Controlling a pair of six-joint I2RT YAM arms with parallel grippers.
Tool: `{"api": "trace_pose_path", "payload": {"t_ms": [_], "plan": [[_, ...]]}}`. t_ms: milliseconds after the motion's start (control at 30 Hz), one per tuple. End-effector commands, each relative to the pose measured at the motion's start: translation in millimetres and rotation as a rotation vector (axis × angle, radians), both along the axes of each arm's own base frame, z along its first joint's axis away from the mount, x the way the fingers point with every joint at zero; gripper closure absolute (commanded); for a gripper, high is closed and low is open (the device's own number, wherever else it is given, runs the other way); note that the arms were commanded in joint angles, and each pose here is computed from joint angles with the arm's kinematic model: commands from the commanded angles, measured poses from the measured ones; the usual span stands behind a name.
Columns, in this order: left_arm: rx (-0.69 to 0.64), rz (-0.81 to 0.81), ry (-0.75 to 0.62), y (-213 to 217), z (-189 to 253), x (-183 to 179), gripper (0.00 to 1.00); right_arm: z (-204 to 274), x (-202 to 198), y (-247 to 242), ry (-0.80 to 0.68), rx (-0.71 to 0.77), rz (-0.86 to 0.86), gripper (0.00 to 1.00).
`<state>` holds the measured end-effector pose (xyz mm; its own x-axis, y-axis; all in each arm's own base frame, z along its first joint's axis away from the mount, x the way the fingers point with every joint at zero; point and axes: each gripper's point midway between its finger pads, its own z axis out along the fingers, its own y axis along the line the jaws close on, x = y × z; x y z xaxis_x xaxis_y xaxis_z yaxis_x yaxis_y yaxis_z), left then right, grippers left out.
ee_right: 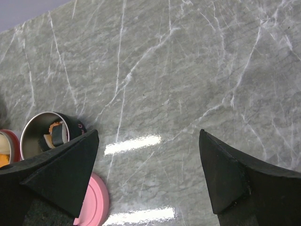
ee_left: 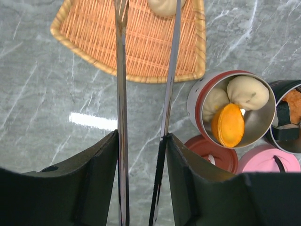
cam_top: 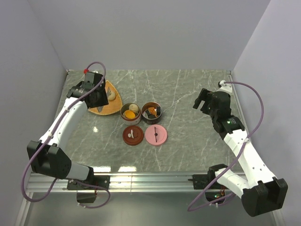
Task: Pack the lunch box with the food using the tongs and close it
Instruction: Pick up the food using the clamp
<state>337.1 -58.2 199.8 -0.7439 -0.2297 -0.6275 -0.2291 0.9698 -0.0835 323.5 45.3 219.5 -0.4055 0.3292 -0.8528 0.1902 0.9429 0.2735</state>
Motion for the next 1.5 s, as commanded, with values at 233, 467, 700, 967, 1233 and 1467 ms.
{"api": "trace_pose_path", "payload": {"t_ms": [233,467,700,967,1233,1467], "plan": [[-0.011,-0.043,-0.021,-2.5,-13.4,28.0,0.52,22.8,14.0,-1.1,-0.057,-0.010,-0.004,0.06],[-0.019,-0.064,0.026,-6.1,-33.6,28.8,0.53,22.2,16.9,-0.9,-0.051,-0.009,-0.008,0.07],[-0.015,-0.076,0.040,-7.1,-38.7,32.0,0.63,22.1,18.9,0.4,-0.050,-0.001,-0.011,0.06],[-0.013,-0.083,0.018,-5.6,-17.5,31.4,0.72,22.8,21.7,1.5,-0.052,0.010,-0.014,0.07],[-0.023,-0.062,-0.053,-1.8,25.3,23.4,0.72,21.5,20.9,2.2,-0.052,0.020,-0.015,0.07],[-0.051,-0.112,-0.110,-18.7,56.8,5.8,0.72,19.5,17.1,2.2,-0.055,0.035,-0.020,0.07]]}}
